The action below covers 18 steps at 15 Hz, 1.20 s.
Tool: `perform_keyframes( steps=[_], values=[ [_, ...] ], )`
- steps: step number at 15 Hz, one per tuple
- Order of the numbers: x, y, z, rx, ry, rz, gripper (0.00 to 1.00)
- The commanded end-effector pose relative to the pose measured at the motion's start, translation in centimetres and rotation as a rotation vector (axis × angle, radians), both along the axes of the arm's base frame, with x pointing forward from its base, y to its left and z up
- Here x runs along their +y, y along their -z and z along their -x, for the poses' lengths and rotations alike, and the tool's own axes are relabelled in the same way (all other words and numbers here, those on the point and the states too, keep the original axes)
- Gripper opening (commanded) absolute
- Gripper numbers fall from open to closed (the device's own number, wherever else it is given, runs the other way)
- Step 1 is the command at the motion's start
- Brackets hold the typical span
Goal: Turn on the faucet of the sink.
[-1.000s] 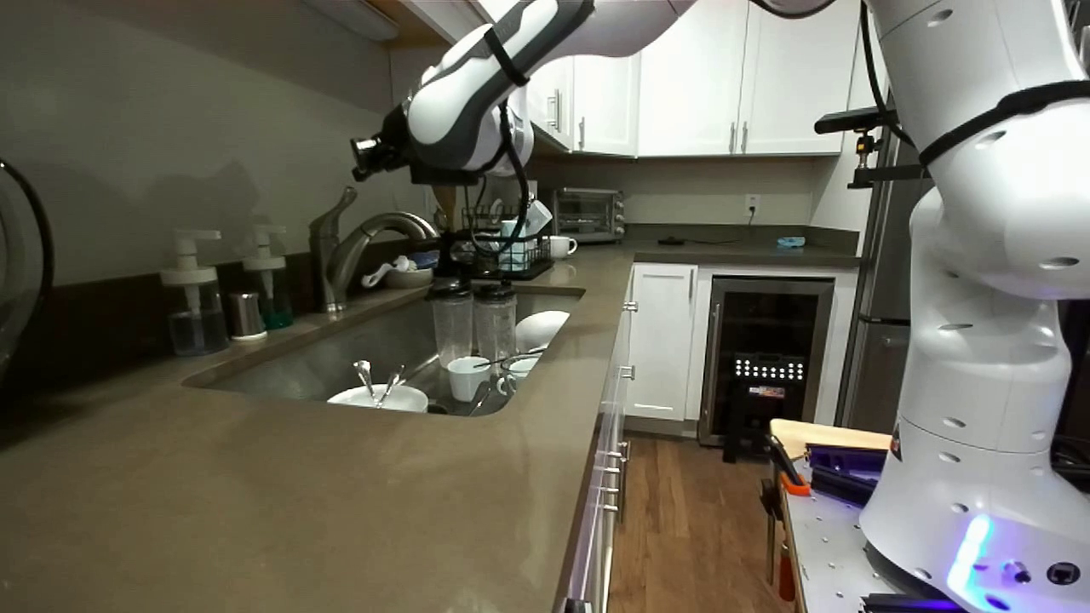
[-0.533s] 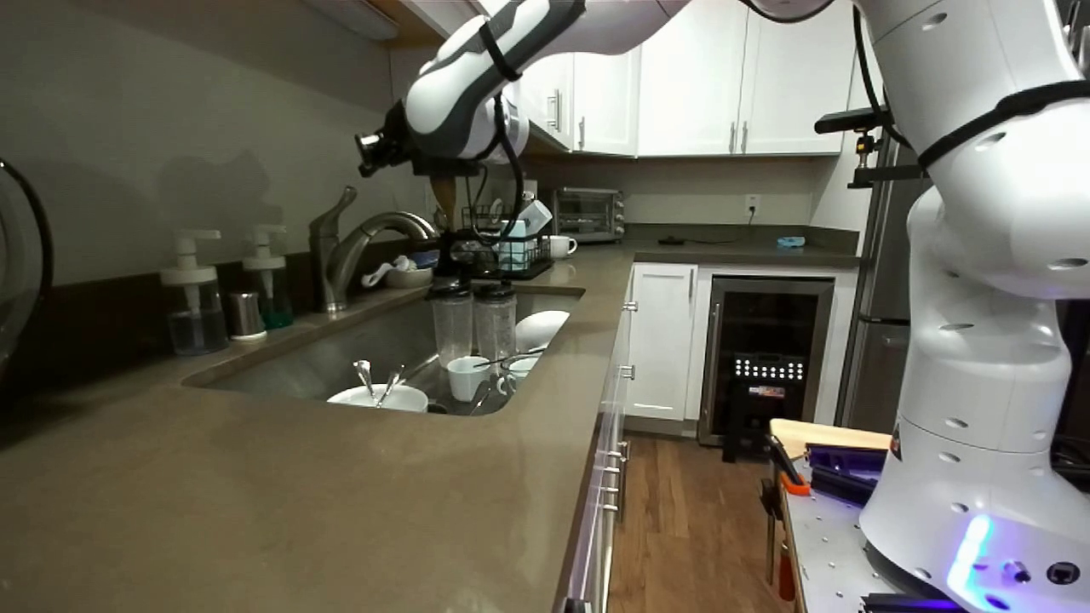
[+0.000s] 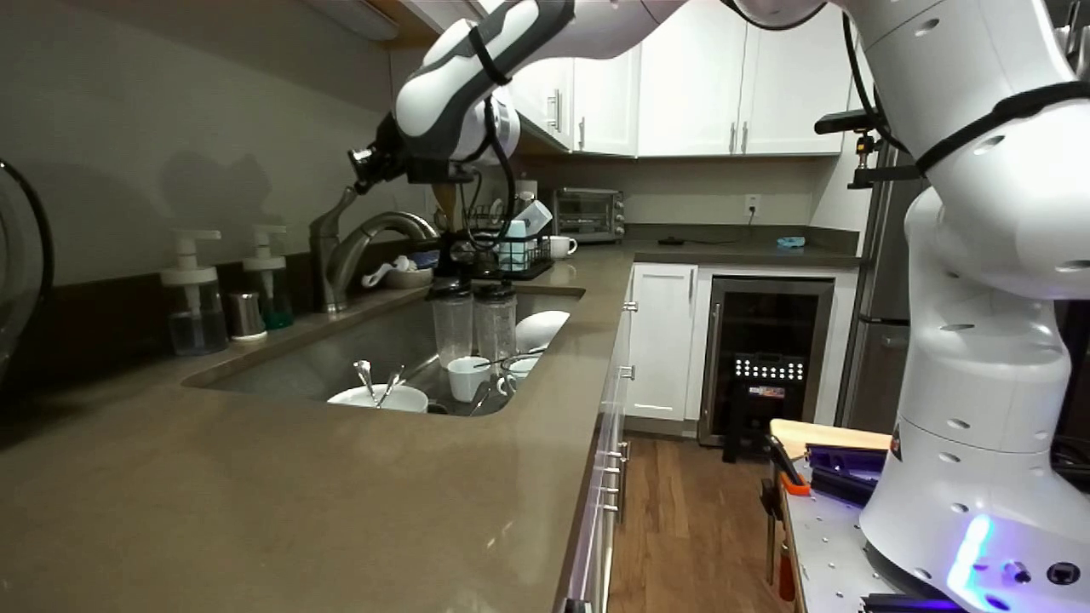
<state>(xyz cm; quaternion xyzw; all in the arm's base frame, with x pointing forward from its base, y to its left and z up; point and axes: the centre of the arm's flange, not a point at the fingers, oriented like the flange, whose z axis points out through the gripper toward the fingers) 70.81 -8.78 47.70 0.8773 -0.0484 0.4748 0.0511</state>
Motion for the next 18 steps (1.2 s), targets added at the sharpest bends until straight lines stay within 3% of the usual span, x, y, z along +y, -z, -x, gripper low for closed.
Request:
perform_keyframes(
  steps=[1,11,16,18],
  values=[
    [1.0,0.6,-1.8,0.031,-0.008,-0.027,0.00],
    [1.5,1.7,-2.5,-0.098,-0.004,0.030,0.00],
    [1.5,1.7,-2.2,0.019,0.002,-0.026,0.00],
    [1.2,1.7,-2.2,0.048,0.017,-0.012,0.00]
  ],
)
